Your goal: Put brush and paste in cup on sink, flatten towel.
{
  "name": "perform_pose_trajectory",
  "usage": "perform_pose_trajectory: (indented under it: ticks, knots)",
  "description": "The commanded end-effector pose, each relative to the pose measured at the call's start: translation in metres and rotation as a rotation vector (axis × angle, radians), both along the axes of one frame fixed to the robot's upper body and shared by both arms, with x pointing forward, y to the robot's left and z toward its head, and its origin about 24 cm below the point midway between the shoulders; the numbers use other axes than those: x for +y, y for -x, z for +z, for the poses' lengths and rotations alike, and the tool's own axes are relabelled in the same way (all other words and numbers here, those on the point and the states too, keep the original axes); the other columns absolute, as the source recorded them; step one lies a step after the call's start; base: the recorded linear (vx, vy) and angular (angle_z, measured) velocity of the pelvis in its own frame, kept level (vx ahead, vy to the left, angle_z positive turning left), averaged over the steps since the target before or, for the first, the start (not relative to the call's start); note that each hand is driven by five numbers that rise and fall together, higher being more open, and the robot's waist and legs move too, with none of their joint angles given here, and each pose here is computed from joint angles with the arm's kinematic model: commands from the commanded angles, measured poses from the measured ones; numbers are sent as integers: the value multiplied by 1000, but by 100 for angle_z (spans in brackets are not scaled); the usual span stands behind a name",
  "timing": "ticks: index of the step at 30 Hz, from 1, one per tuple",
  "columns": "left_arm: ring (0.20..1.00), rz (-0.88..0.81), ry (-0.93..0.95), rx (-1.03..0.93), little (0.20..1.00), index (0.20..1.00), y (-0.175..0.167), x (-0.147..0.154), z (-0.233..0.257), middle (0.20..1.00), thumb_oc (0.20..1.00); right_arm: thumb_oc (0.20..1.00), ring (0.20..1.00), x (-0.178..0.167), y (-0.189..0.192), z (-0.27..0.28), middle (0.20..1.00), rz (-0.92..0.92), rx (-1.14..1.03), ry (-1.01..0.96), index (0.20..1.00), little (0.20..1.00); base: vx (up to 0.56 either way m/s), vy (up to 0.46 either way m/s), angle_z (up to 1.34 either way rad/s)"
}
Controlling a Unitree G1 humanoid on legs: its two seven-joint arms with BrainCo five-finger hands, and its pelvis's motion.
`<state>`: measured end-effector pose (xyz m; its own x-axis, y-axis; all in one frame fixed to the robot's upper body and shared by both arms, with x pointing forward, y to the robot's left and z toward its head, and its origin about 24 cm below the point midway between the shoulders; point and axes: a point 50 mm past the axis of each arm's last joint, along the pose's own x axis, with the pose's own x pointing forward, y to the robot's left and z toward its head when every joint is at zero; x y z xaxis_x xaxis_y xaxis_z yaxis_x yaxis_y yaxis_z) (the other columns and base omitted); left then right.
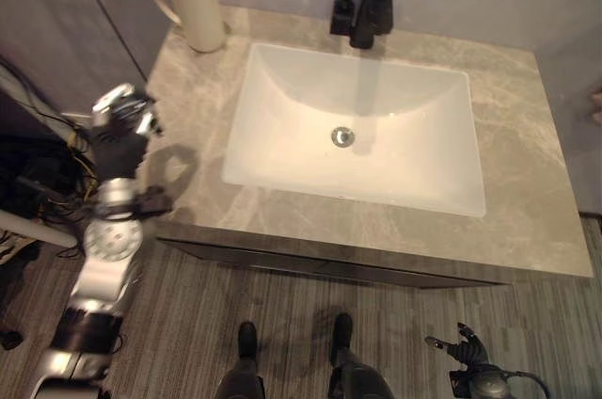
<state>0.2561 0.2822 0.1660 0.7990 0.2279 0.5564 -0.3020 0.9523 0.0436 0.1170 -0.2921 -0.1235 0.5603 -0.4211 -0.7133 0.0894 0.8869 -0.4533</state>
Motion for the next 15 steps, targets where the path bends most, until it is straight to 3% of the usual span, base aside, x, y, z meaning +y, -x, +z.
perform_pose_trajectory:
  ticks: [1,5,15]
  knots:
    - [200,-43,-142,-147,200,200,-6,0,43,200,200,1000,1000,-11,6,3,1000,1,26,32,1000,1000,10,162,-1]
    - [200,-34,-131,-36,200,200,3,15,20,200,200,1000,1000,-19,5,6,1000,-20,10,20,1000,1000,11,227,-19]
    - [200,-74,-183,60,200,200,4,11,5,200,200,1000,1000,-17,32,-5,1000,-44,102,-7,1000,1000,130,98,13]
